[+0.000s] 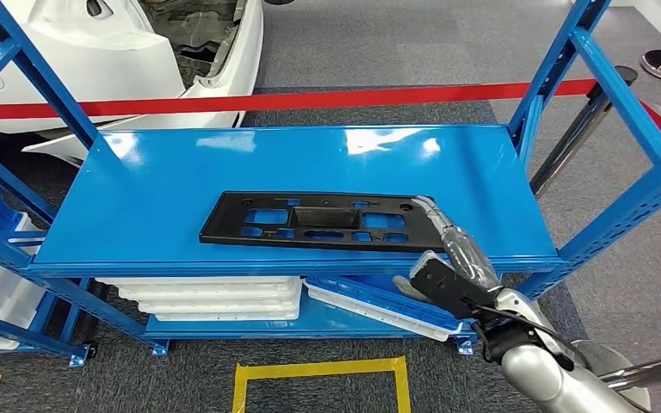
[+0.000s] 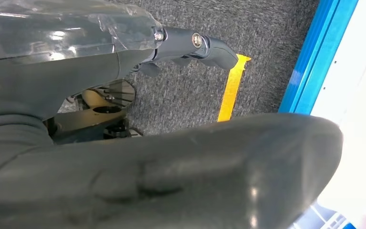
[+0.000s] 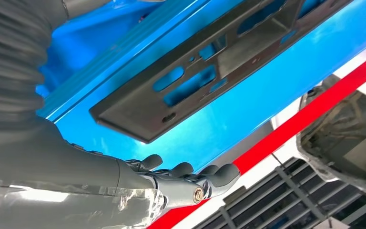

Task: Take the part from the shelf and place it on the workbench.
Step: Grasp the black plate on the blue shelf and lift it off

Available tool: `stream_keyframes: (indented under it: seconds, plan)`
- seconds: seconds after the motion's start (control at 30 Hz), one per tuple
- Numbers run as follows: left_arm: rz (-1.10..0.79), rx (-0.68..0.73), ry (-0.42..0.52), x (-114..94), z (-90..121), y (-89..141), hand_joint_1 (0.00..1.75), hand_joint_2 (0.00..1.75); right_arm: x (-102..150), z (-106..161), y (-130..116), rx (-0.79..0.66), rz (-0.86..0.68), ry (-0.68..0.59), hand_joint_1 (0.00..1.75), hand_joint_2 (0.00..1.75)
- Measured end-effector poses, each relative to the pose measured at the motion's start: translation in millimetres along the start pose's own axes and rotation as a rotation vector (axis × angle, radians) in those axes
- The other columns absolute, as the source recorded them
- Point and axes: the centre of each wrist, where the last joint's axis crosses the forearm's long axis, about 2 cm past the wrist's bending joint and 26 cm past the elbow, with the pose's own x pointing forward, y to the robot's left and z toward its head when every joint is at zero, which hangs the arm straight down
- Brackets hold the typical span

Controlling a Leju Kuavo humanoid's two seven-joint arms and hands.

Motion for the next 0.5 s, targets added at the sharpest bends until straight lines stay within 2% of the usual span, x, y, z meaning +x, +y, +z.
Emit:
stream_keyframes:
  seconds: [0.5]
  plan:
    - [0.01, 0.005, 0.005, -2, 1, 1, 0.0, 0.0, -7, -12, -27, 0.095, 0.217, 0.134, 0.0, 1.75]
